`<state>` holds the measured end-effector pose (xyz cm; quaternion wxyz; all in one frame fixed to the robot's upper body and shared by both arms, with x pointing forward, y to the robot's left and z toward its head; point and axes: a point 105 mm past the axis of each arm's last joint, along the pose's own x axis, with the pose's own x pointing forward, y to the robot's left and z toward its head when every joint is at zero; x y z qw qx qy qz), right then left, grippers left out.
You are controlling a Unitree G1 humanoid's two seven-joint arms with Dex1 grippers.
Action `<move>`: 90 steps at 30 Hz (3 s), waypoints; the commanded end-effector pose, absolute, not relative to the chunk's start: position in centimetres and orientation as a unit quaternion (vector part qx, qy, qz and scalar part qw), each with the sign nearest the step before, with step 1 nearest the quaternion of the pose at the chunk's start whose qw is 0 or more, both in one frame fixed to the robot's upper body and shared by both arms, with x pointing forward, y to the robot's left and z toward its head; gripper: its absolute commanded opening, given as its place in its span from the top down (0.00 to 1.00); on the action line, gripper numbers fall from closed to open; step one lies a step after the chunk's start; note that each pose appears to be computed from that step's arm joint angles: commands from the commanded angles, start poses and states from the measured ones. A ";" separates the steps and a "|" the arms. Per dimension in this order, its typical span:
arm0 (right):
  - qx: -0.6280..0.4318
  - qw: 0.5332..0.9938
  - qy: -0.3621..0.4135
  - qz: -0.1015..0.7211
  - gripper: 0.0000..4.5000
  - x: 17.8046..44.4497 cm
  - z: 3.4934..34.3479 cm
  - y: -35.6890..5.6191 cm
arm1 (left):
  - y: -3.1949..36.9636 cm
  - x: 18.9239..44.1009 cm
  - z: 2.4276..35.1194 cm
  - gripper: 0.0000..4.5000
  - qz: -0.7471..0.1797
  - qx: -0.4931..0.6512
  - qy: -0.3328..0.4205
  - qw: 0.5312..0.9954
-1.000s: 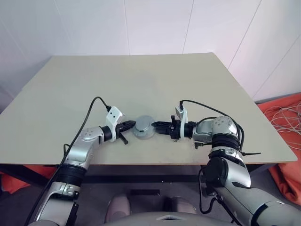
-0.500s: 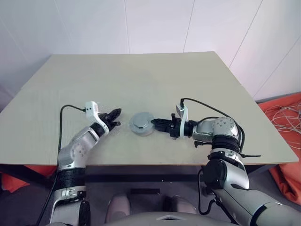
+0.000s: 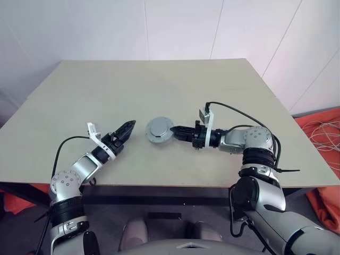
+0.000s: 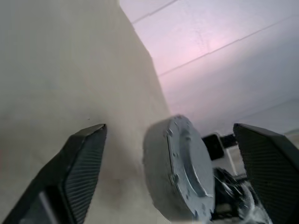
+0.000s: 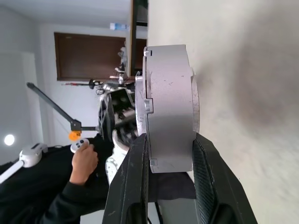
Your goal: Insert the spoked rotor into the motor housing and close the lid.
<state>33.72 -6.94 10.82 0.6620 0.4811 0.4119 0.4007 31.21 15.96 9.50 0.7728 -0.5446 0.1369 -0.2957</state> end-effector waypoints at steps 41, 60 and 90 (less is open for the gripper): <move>0.436 0.644 0.361 0.514 0.76 31.8 16.4 -3.3 | 11.9 29.9 12.9 0.53 -0.399 -0.596 0.116 0.687; 0.425 0.650 0.350 0.523 0.00 30.8 15.8 -2.7 | 12.0 30.0 13.5 0.53 -0.403 -0.586 0.104 0.695; 0.262 0.773 0.352 0.458 0.00 32.7 13.3 -8.4 | 32.0 38.8 11.5 0.53 0.162 -0.660 -0.148 0.718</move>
